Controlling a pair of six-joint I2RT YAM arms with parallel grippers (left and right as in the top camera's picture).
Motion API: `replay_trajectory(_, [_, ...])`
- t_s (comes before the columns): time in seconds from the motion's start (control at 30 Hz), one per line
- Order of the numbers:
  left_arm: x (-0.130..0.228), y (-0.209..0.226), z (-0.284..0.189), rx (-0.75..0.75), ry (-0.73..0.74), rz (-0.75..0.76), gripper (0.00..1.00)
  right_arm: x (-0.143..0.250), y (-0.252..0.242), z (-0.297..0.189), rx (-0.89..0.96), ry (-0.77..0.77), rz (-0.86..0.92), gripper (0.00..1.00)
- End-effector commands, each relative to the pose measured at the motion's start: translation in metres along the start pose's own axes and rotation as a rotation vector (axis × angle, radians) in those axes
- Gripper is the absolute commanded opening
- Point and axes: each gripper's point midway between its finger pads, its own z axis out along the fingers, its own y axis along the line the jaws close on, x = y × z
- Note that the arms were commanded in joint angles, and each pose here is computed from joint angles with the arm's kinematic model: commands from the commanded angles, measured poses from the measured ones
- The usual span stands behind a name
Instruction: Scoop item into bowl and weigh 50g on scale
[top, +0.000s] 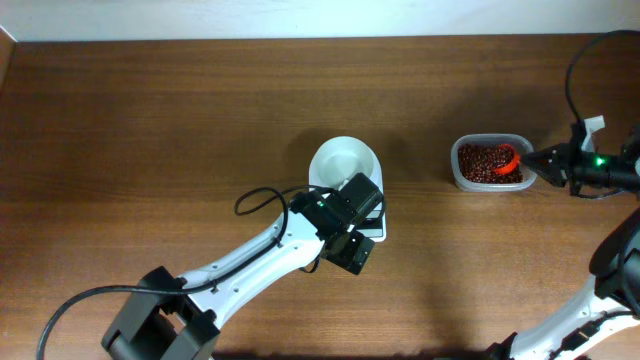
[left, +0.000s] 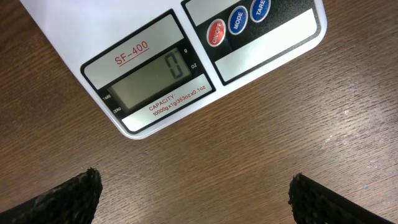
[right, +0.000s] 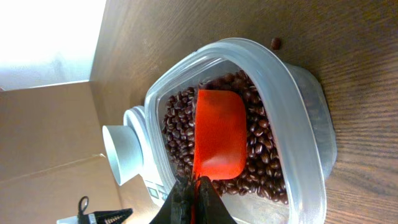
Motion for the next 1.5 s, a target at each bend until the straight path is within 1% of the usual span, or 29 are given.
replay_trajectory(0.0, [0.003, 0.001, 0.002, -0.006, 0.007, 0.003, 0.99, 0.0, -0.002, -0.006, -0.047, -0.013, 0.026, 0.04])
replay_trajectory(0.23, [0.003, 0.001, 0.002, -0.006, 0.007, 0.003, 0.99, 0.003, -0.008, -0.016, -0.05, -0.021, 0.051, 0.04])
replay_trajectory(0.5, [0.003, 0.001, 0.002, -0.006, 0.007, 0.003, 0.99, 0.003, -0.007, -0.016, -0.052, -0.019, 0.055, 0.04])
replay_trajectory(0.6, [0.003, 0.001, 0.002, -0.006, 0.007, 0.003, 0.99, 0.001, 0.002, -0.017, -0.105, -0.031, 0.054, 0.04])
replay_trajectory(0.8, [0.003, 0.001, 0.002, -0.006, 0.007, 0.002, 0.99, 0.001, 0.002, -0.017, -0.104, -0.03, 0.054, 0.04])
replay_trajectory(0.87, [0.003, 0.001, 0.002, -0.006, 0.007, 0.003, 0.99, 0.001, 0.002, -0.017, -0.103, -0.033, 0.01, 0.04])
replay_trajectory(0.97, [0.003, 0.001, 0.002, -0.006, 0.007, 0.003, 0.99, 0.0, 0.002, -0.017, -0.103, -0.035, 0.0, 0.04])
replay_trajectory(1.47, [0.003, 0.001, 0.002, -0.006, 0.007, 0.003, 0.99, -0.001, 0.009, -0.022, -0.105, -0.028, 0.038, 0.04])
